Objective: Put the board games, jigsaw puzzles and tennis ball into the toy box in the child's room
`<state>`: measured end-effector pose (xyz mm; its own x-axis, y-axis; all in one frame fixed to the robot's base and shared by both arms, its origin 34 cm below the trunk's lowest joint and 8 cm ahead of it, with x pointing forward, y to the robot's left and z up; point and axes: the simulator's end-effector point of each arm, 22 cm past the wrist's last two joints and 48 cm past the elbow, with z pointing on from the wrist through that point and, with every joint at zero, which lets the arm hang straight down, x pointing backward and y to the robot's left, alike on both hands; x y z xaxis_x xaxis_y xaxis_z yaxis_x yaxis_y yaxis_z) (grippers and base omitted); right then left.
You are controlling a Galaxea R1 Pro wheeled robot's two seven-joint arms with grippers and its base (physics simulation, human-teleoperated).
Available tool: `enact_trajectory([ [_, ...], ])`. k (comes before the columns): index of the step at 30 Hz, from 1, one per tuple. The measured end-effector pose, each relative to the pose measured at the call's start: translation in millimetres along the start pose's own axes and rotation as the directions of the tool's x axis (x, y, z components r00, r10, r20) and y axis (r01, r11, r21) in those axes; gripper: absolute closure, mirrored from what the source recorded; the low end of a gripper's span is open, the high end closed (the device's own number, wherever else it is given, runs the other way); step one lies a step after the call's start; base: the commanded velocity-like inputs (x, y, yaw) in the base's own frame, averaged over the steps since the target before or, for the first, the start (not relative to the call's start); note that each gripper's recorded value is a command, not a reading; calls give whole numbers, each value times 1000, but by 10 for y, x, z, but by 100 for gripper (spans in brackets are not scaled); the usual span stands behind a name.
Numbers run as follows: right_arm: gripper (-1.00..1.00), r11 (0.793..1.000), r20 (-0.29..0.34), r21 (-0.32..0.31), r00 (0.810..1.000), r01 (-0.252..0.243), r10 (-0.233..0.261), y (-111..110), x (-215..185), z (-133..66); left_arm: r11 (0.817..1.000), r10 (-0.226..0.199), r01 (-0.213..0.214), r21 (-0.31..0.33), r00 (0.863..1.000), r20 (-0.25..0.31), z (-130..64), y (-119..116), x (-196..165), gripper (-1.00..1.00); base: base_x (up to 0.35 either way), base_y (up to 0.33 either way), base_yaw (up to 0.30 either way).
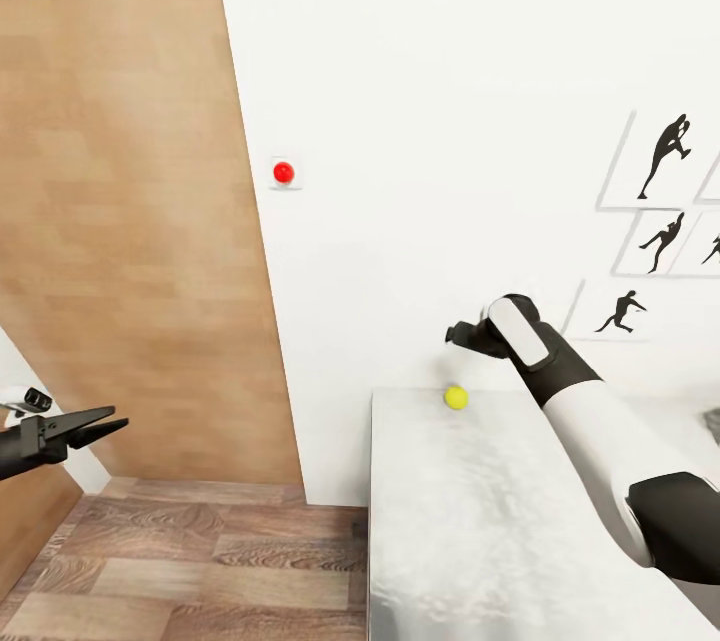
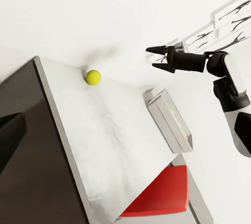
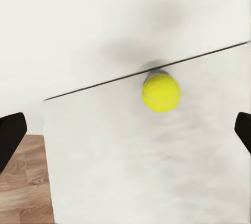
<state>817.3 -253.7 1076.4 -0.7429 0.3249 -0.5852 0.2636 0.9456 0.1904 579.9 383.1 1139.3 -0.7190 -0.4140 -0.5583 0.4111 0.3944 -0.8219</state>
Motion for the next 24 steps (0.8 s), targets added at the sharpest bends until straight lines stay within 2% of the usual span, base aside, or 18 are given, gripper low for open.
enact_trajectory([
  [10, -100, 1000, 19, 7, 1000, 8, -8, -9, -41, 1, 1000, -1, 1, 3, 1000, 0, 30, 7, 2, -100, 0, 0, 0],
  [15, -100, 1000, 21, 7, 1000, 12, -12, -4, -46, -2, 1000, -6, 6, 8, 1000, -6, 106, 16, 32, -100, 0, 0, 0],
  [24, -100, 1000, 15, 10, 1000, 12, -12, -11, -23, 39, 1000, -15, 15, -11, 1000, 0, 162, 181, 20, -100, 0, 0, 0],
])
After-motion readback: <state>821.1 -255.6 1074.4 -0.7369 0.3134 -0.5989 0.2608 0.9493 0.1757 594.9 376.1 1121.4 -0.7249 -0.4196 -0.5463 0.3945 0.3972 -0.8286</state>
